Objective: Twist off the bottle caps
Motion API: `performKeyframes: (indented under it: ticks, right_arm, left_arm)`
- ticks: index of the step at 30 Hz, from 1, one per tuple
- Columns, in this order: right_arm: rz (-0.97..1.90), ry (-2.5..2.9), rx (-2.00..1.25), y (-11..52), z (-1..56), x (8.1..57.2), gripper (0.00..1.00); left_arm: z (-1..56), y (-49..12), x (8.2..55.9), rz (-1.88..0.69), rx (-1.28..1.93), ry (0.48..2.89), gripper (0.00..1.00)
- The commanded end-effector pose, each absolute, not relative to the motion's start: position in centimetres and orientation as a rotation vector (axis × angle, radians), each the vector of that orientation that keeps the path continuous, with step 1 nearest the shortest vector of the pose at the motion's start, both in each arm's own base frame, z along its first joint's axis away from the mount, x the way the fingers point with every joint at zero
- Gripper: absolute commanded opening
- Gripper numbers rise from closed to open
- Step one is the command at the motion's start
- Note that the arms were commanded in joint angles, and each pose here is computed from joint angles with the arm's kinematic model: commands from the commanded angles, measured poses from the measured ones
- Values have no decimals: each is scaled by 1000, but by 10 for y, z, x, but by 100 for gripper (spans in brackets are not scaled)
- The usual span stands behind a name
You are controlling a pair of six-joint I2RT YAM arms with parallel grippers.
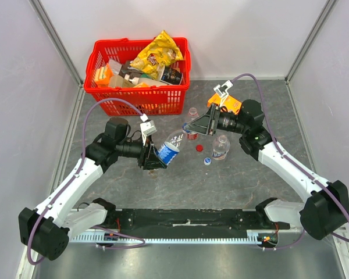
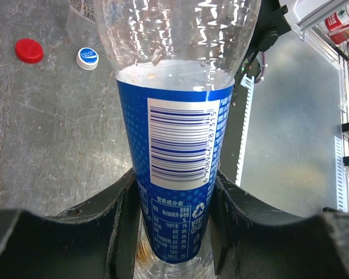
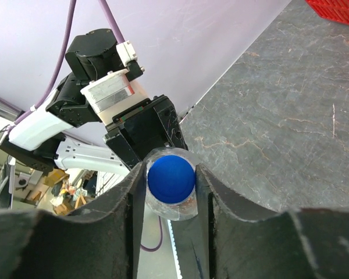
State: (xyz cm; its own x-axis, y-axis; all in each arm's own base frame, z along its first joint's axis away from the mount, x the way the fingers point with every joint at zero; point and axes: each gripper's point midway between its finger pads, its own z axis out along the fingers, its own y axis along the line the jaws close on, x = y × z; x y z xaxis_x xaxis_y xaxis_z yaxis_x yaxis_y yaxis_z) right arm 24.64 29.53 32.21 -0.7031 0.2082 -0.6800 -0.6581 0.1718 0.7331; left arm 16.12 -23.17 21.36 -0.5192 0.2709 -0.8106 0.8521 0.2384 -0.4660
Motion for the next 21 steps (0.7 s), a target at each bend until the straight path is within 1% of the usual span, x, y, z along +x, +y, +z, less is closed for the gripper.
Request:
performKeyframes:
  ticks: [1,6,10,14,21]
  right_arm:
    - [1641,1704,-464,294,336,239,41]
    - [1644,1697,-457,294,336,239,32]
    - [1636,1685,-473,294,336,239,13]
    - [1621,1673,-487,293,334,238,1]
    - [1617,1589,-566,292,340,230,0]
  left_arm:
    - [215,-232,166,-1233,1056,1887,50]
    - [214,-233,165,-1228,1059,1888,50]
    - [215,-233,165,-1225,1060,1890,50]
    - [215,-233,165,-1225,1063,1890,50]
    - [228,-236,151,-1316,1116,1822,49]
